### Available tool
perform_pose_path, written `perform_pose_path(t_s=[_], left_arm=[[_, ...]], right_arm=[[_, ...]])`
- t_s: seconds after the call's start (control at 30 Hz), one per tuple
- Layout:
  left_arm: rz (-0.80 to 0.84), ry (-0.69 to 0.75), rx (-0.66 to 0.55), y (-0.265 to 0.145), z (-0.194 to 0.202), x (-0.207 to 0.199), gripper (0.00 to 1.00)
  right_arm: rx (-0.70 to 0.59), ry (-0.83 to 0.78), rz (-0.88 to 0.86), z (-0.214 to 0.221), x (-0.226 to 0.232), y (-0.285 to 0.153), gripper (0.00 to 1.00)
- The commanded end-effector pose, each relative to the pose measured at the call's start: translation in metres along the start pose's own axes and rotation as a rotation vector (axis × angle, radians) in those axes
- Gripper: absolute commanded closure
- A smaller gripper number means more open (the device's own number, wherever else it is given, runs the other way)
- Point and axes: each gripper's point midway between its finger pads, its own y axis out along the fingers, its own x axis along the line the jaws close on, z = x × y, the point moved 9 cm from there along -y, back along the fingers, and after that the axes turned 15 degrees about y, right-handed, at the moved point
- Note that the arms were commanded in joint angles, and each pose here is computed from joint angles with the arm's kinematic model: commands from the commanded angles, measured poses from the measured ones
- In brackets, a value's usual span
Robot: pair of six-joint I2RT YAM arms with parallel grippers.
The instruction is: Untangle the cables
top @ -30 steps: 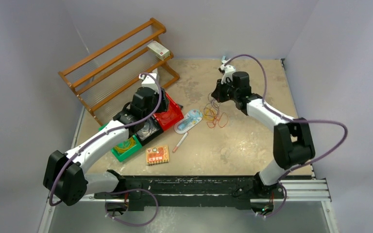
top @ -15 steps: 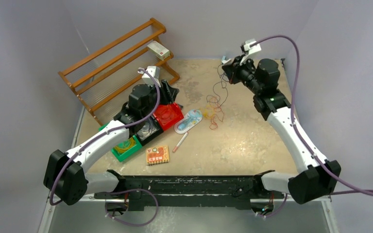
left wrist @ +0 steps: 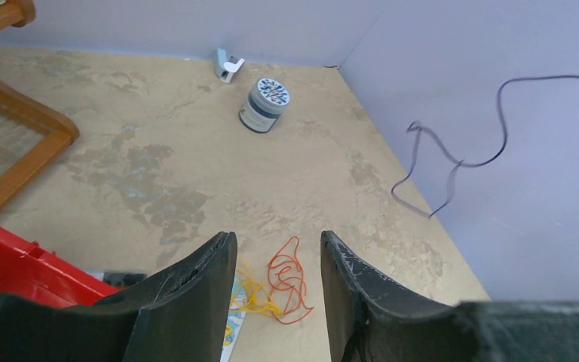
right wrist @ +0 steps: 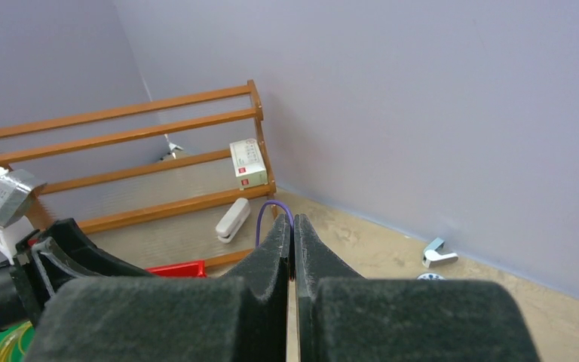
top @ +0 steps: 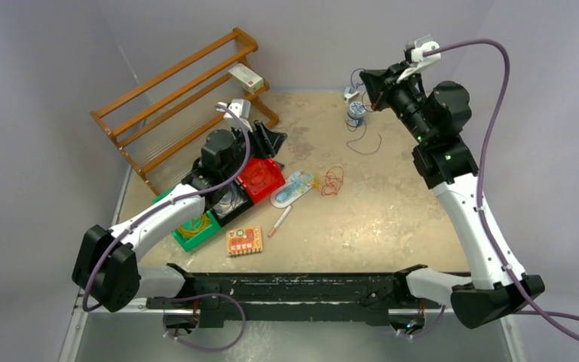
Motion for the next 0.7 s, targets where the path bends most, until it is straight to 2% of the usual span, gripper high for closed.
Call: perform_pose_path(t_s=[0.0,0.2,0.33,0.67], left_arm=[[0.091,-0.029,-0.110,0.003,-0.021,-0.011,0.56],[0.146,-0.053,-0.120,0.003,-0.022,-0.016,0.55],[0.099,-0.041,-0.103,-0.003,-0.023,-0.012,0.55],[-0.369,0.061,0.067,-0.036,-0.030,0.035,0.57]], right_arm=[[-0.025,-0.005,0.003,-0.003,0.000,-0.001,1.00],[-0.001,-0.001,-0.069,0.005,0.002,0.004,1.00],[0.021,0.026,-0.165,0.012,0.010,0.006,1.00],[0.065,0.073,-0.279,0.028,0.037,0.026,1.00]])
